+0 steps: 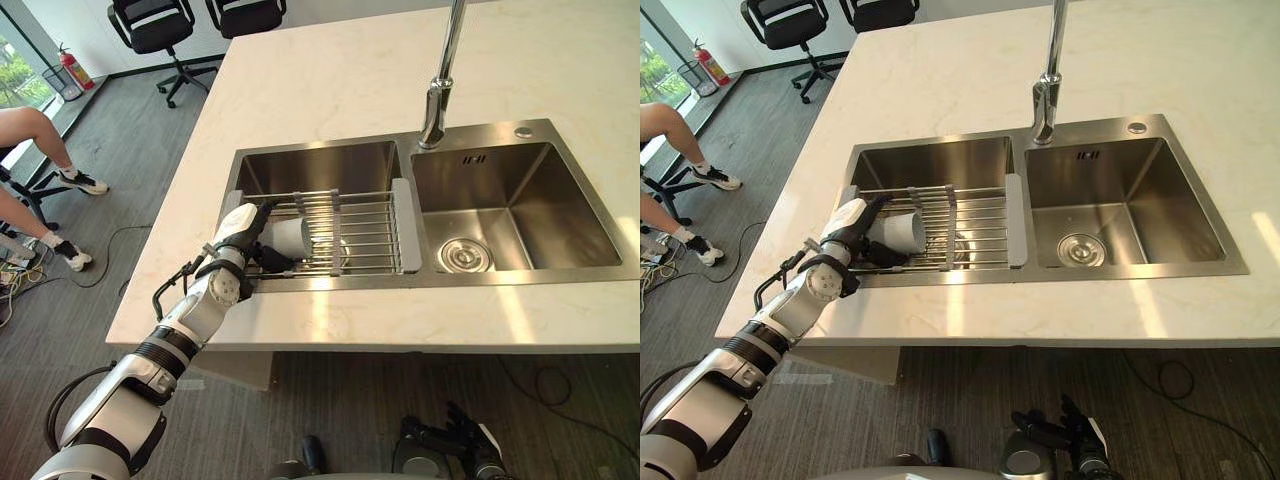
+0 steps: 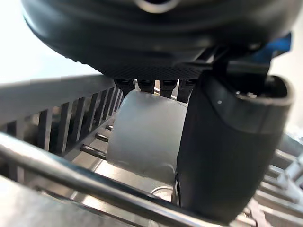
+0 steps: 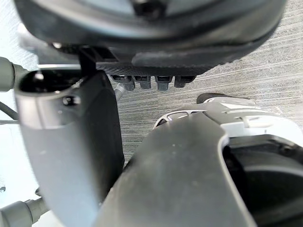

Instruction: Walk over to the sink, pick up the cup, carry it to the dishwasher, place the cup inside the dishwasher, then close the dishwasher door

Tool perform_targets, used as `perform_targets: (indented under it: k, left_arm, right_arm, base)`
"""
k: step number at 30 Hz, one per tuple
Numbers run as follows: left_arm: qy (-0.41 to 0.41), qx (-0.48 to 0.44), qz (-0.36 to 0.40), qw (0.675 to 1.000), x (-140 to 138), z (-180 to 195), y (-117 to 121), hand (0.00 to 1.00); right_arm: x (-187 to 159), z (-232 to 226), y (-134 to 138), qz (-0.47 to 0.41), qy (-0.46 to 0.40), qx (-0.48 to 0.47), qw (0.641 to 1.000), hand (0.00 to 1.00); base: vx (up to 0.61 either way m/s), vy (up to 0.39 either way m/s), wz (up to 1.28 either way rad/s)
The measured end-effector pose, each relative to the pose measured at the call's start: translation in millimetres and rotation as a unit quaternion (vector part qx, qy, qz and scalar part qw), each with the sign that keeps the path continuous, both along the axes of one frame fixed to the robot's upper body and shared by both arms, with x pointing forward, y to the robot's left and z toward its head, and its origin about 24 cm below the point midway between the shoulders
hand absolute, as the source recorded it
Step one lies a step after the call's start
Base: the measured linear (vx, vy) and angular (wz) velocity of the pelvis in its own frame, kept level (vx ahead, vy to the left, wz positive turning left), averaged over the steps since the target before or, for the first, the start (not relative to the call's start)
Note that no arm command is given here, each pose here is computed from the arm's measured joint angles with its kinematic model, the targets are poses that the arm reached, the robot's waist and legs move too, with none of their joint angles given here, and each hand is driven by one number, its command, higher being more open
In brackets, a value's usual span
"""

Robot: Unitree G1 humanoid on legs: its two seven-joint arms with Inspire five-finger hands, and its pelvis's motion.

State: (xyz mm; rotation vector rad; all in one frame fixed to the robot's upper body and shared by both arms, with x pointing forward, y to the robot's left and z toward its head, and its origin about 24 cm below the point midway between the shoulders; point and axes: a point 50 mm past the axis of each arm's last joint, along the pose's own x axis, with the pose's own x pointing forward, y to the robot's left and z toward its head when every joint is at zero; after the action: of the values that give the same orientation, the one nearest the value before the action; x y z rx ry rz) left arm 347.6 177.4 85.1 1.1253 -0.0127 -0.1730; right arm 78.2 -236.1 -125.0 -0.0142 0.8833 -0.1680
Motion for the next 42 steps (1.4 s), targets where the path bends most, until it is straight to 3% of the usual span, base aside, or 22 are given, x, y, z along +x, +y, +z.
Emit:
perform_targets:
  k: [8,20,34,40,42]
  left_arm:
    - [0.006,0.040,0.004,0.999,5.0,4.0,-0.6,0.00]
    - [0.027,-0.060,0.047,0.997,5.8,-2.4,4.9,0.00]
    - [-0.089,-0.165,-0.045,0.981,-14.6,21.8,-9.4,0.00]
    - [-0.166,-0.248,-0.057,0.953,-29.0,55.6,3.8,0.00]
    - [-0.195,-0.278,-0.046,0.940,-35.1,67.9,20.9,0.00]
  right_arm:
    - [3.8,-3.3,5.5,0.003,0.009,-0.005,1.000,1.00]
    - [2.7,-5.6,5.0,0.001,0.020,-0.009,1.000,1.00]
    - [-3.8,-8.9,3.9,-0.005,0.035,-0.013,0.999,1.00]
    - [-10.0,-13.1,4.1,-0.009,0.052,-0.010,0.999,1.00]
    - [-12.2,-15.6,4.8,-0.009,0.059,-0.004,0.998,1.00]
  base:
    - [-0.02,-0.004,0.00]
    - [0.00,0.000,0.00]
    - [0.00,-0.003,0.02]
    - [0.03,-0.010,0.08]
    - [0.03,0.006,0.05]
